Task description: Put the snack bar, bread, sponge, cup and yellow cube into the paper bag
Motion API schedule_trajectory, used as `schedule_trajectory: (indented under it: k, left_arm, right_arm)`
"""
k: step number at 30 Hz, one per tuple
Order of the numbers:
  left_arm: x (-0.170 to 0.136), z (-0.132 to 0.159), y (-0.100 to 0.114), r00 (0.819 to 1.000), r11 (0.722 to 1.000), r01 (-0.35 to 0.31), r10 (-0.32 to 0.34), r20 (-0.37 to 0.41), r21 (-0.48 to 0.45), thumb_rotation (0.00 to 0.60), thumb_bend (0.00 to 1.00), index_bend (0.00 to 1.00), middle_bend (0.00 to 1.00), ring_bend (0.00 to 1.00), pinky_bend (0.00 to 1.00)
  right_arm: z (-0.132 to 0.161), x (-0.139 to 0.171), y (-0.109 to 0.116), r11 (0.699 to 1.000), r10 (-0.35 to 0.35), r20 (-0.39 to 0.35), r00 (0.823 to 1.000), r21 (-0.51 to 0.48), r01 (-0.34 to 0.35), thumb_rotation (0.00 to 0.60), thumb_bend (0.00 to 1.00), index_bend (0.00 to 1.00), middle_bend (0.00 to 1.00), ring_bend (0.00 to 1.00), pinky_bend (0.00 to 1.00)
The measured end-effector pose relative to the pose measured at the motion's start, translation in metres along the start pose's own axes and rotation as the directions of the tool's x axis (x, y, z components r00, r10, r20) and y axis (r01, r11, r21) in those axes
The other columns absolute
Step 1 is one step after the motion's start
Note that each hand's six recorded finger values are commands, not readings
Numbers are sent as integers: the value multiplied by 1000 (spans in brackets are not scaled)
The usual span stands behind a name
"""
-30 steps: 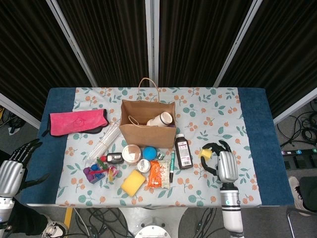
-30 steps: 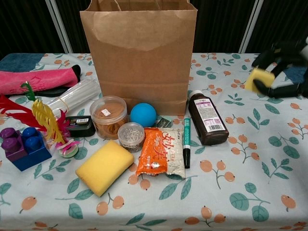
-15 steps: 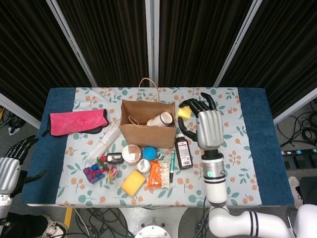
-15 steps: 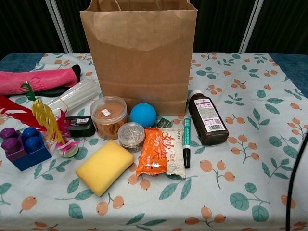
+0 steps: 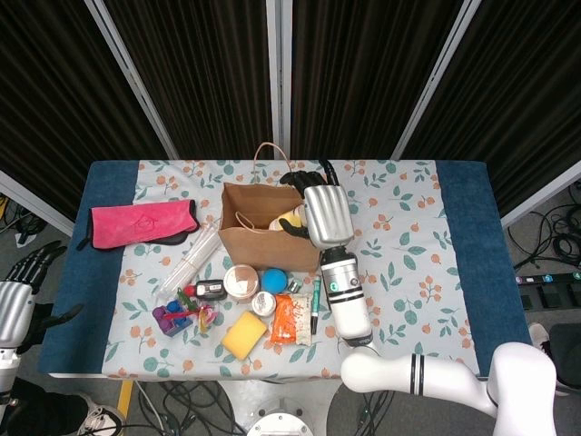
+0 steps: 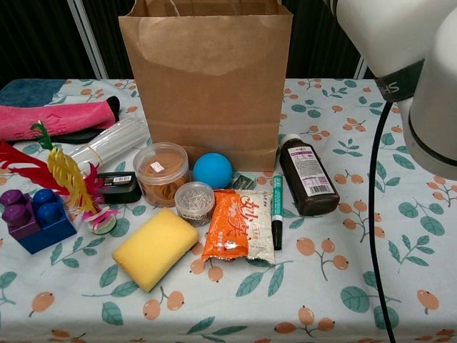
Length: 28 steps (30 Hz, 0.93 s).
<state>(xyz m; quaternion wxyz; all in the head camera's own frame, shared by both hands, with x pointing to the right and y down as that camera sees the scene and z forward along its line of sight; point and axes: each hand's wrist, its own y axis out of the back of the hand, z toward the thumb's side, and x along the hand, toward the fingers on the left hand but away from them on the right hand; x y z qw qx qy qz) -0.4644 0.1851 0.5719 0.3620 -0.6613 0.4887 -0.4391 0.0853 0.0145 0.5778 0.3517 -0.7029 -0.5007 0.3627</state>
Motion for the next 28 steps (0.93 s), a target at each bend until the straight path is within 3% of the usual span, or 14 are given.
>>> schedule_trajectory:
  k: [5,10,14,16,19,22,25,28]
  left_arm:
    - [-2,0,-2,1000,1000,10,-10,-1,0,600,157,201,230,177,221]
    - [-5,2,-4,1000,1000,19,-19,1,3,600,157,201,230,177,221]
    - [-6,3,-7,1000,1000,28,-28,7,12,600,157,201,230,176,221]
    - [-5,5,-7,999,999,31,-31,13,24,600,157,201,230,177,220]
    - [-4,5,-7,999,998,31,-32,18,50,600,157,201,230,177,219]
    - [-3,3,-5,999,997,29,-30,16,77,600,157,201,230,177,219]
    - [-5,-1,-2,999,995,29,-30,10,98,600,157,201,230,177,218]
    - [-9,-5,0,1000,994,29,-29,1,110,600,157,201,230,176,218]
  right_arm:
    - [0,1,11,1000,-9,-10,1000,-11,9,600,0,227,254,149,0]
    - [-7,13,47,996,-92,-43,995,7,93,600,0,213,238,97,0]
    - [-40,42,85,973,-160,-102,982,150,174,600,0,164,201,32,0]
    - [-64,64,98,952,-157,-120,980,246,183,600,0,145,172,8,0]
    - [-116,113,109,905,-92,-91,992,407,121,600,0,125,125,0,0]
    - [-178,176,115,842,6,29,1000,539,-21,600,0,84,87,0,0]
    - [-232,234,122,797,70,167,983,583,-156,600,0,72,74,0,0]
    - [-267,261,131,785,80,225,971,586,-200,600,0,66,62,0,0]
